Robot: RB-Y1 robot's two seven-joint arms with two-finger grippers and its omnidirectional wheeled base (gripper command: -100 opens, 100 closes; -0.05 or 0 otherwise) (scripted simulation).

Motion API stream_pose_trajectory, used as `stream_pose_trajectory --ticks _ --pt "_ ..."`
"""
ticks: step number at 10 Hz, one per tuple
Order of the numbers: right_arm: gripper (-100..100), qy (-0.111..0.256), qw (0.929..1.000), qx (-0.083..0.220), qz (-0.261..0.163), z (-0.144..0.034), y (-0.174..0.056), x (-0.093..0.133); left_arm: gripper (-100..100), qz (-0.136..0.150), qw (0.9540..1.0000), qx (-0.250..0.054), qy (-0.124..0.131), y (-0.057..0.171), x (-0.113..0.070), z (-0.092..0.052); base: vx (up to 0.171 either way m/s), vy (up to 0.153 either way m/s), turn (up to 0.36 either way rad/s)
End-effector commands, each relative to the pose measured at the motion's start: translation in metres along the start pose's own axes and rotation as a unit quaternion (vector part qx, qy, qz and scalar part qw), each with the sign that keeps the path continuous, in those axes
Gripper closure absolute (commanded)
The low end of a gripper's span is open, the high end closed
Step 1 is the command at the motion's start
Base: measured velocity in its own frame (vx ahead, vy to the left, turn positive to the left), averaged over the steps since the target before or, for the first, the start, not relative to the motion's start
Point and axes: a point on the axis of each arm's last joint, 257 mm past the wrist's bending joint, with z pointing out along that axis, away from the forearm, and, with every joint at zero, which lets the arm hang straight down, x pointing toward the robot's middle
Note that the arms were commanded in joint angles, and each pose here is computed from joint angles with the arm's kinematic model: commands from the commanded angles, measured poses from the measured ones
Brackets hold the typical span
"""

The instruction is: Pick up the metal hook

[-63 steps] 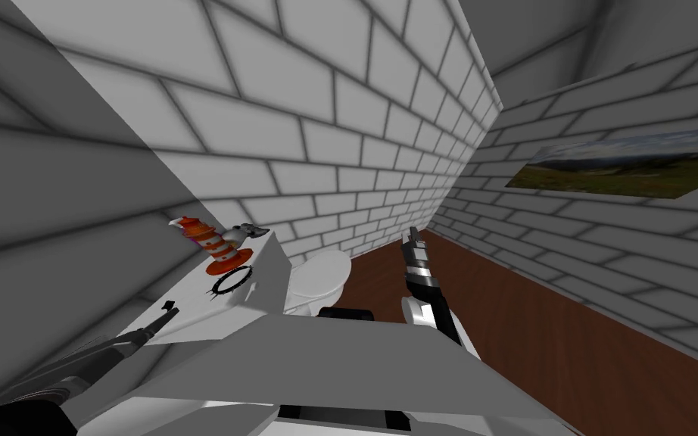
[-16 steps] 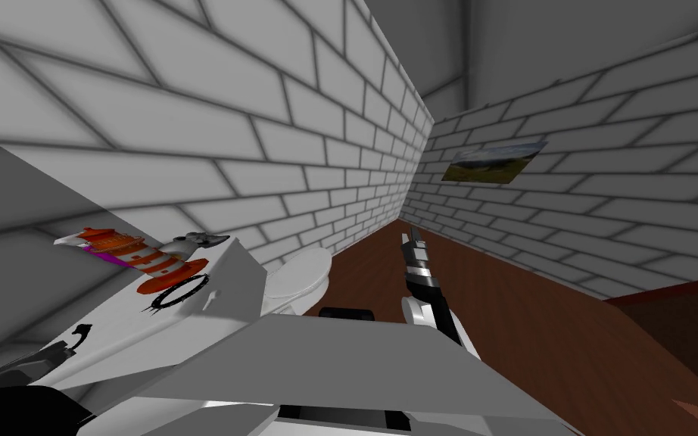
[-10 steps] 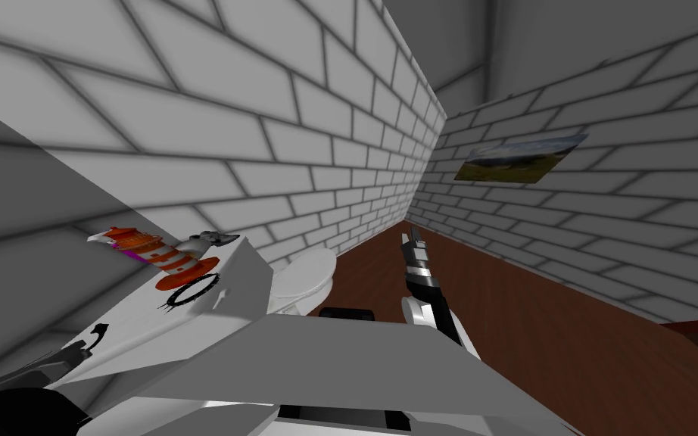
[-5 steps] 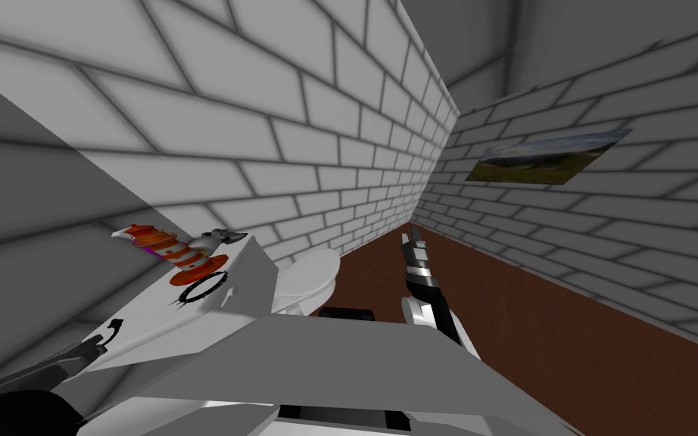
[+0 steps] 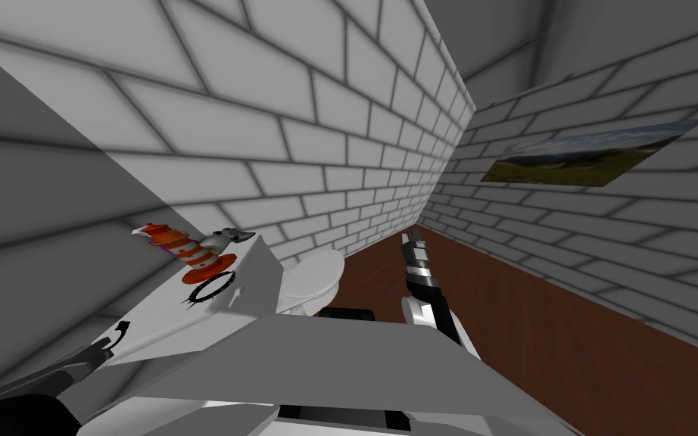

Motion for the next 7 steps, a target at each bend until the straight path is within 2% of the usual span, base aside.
stream_pose_trajectory --ticks 1,2,3,4,6,7 --pt "0 0.0 1.0 0.0 0.0 0.0 0.0 0.0 100 0.001 0.9998 0.016 -0.011 -0.018 -0.011 0.002 0.021 0.023 0.005" --pt "0 0.0 1.0 0.0 0.0 0.0 0.0 0.0 100 0.0 1.0 0.007 0.001 -0.016 0.001 -0.013 0.039 0.054 0.113" --pt "0 0.0 1.0 0.0 0.0 0.0 0.0 0.0 100 0.001 0.9997 0.021 -0.009 -0.03 -0.009 -0.01 0.048 0.059 0.113" --pt "0 0.0 1.0 0.0 0.0 0.0 0.0 0.0 100 -0.001 0.9999 0.012 0.003 -0.029 0.002 -0.024 0.079 0.073 0.153" --pt "0 0.0 1.0 0.0 0.0 0.0 0.0 0.0 100 0.0 0.9993 0.036 -0.015 -0.053 -0.015 -0.02 0.054 0.04 0.052" --pt "0 0.0 1.0 0.0 0.0 0.0 0.0 0.0 100 0.0 0.9996 0.028 -0.009 -0.046 -0.011 -0.021 0.0 0.0 0.0"
